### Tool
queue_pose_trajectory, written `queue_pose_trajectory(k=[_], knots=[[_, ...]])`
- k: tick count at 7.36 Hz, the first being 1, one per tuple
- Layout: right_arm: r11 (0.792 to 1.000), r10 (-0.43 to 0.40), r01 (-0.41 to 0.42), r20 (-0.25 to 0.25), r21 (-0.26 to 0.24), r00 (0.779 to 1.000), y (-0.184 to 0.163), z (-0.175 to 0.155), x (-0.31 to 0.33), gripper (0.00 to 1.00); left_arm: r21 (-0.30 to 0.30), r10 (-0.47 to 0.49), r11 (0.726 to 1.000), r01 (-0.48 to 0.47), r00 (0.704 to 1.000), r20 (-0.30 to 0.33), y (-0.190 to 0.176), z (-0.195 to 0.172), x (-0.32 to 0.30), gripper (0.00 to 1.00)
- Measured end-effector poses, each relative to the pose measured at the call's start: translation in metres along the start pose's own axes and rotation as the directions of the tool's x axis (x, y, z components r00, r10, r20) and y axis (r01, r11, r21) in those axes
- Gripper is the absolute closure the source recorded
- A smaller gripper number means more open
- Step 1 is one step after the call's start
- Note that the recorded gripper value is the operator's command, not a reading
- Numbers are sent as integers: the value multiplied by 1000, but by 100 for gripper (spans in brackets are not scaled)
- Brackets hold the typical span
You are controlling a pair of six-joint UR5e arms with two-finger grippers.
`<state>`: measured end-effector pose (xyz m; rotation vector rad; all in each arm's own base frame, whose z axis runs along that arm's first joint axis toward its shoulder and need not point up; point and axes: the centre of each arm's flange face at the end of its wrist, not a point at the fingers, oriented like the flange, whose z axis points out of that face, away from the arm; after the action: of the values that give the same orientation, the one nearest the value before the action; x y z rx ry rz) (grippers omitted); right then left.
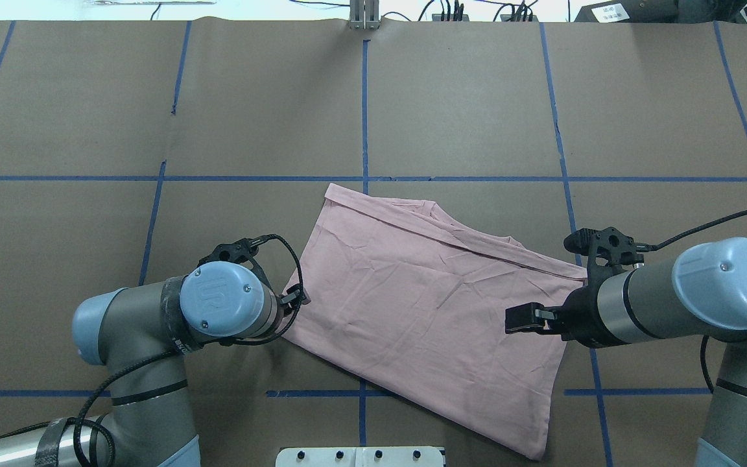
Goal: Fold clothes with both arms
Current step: 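Move the left gripper to the shirt edge nearest it, then push the shirt edge away from the robot with the left gripper, straightening it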
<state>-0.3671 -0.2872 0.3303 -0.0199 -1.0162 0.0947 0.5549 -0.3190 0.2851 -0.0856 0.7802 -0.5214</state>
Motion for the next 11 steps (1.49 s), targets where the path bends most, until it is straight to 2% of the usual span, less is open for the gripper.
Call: queue_pose_trajectory(k=[1,3,4,8,9,11], knots=[[1000,0,0,1,1,1000,0,0,0,0,1,0,1000,0,1000,6,0,2,-3,35],[1000,0,0,0,2,1000,0,0,0,0,1,0,1000,0,1000,8,0,3,-4,97],[1000,1,-1,0,2,1000,0,0,0,0,0,1,1000,-1,1000,4,0,1,-4,100],[1000,2,-2,-1,4,1000,-1,-1,1,0,-5,20,1000,-20,1000,-4,1,-4,-2,100],[1000,2,-2,-1,5,1000,-1,-1,1,0,1,27,1000,-27,1000,-7,-5,-6,0,100],[1000,4,-4,-1,8,1000,-3,-1,1,0,53,66,996,-65,998,-12,-50,-13,4,100]])
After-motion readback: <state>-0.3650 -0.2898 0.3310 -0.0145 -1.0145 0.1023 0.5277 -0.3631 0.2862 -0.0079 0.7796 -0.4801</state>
